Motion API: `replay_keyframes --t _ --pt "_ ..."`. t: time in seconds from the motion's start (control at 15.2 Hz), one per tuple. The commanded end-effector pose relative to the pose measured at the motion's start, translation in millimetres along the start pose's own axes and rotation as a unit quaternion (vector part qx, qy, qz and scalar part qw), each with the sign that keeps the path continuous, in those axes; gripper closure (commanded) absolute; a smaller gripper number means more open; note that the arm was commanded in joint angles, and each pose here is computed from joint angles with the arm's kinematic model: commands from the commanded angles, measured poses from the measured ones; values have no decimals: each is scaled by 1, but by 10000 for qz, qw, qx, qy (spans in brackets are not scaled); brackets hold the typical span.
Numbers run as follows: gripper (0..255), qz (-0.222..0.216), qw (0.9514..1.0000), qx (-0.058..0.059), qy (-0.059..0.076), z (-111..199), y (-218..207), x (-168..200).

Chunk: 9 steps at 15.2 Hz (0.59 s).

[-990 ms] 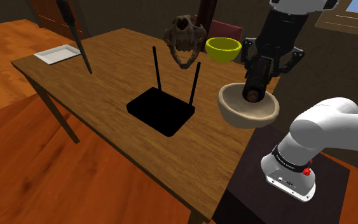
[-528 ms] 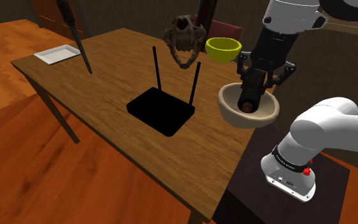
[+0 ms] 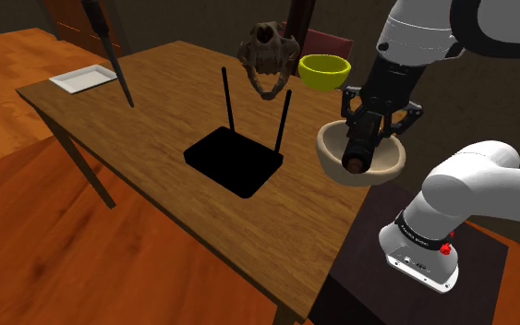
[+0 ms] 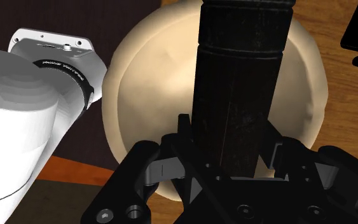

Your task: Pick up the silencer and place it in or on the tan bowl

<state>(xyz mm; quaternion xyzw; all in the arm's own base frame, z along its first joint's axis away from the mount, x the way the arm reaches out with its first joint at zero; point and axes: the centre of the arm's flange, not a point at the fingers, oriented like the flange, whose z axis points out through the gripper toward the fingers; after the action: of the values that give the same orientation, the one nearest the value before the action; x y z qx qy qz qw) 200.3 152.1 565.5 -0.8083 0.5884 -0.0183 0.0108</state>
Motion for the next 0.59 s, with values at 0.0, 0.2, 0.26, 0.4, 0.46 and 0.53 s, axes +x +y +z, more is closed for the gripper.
replay_keyframes --t 0.0,0.2,0.26,0.4,0.46,0.53 --pt "255 5 10000 -29 -3 2 0 1" --pt "0 5 10000 -29 -3 3 0 1" --pt "0 5 10000 -29 -3 3 0 1" --pt "0 5 10000 -29 -3 2 0 1" --pt "0 5 10000 -29 -3 2 0 1" --pt "0 5 10000 -29 -3 2 0 1"
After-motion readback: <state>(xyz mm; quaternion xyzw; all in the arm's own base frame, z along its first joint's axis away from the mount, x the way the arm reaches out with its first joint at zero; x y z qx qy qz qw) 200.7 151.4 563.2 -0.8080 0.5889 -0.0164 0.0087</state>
